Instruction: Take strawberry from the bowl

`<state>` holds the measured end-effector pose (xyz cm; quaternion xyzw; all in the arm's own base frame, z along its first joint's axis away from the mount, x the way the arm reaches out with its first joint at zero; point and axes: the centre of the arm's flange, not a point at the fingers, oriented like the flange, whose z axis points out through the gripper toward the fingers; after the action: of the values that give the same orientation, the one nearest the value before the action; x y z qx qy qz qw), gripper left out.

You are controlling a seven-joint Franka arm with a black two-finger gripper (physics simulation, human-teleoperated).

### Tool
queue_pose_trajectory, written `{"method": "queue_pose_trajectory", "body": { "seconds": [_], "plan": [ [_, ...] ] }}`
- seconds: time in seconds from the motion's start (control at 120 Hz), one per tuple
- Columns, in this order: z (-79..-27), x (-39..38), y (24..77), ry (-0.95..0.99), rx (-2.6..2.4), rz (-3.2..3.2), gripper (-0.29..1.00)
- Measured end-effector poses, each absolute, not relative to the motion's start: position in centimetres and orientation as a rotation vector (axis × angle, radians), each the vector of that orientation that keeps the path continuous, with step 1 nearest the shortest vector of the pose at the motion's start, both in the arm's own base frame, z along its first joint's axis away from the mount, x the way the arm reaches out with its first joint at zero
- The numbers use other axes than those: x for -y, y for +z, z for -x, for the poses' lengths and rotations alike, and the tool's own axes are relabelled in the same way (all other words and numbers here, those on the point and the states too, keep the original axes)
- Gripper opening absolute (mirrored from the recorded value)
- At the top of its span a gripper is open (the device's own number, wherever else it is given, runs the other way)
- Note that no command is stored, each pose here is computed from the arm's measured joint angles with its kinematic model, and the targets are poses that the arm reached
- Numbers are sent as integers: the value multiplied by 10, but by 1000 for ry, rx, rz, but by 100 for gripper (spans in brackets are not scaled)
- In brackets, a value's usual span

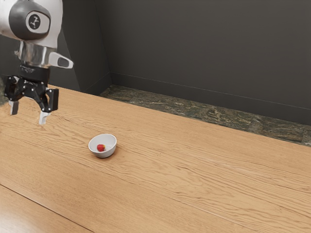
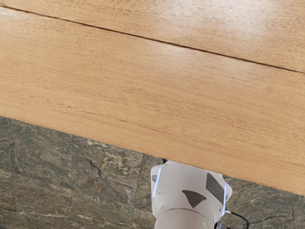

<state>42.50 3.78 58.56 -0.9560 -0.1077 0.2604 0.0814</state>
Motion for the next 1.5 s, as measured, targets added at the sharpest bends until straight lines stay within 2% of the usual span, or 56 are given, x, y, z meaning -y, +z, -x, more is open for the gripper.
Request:
{"method": "queue_pose_trajectory", "body": {
  "seconds": [0.1,0.2,0.25,0.333,0.425,0.5,0.758,0.967,1.5],
  "plan": [
    [-467,-45,574,564,251,2954,70],
    [-531,-93,502,507,247,3032,70],
    [-567,-112,469,471,217,3045,60],
    [-607,-100,416,428,79,3045,43],
    [-634,-89,371,382,-37,3057,42],
    [-651,-87,355,319,-85,3076,41],
    [-641,-90,322,240,-82,3191,37],
    [-644,-106,312,96,77,3262,36],
    [-638,-121,282,69,602,3263,36]
  ]
}}
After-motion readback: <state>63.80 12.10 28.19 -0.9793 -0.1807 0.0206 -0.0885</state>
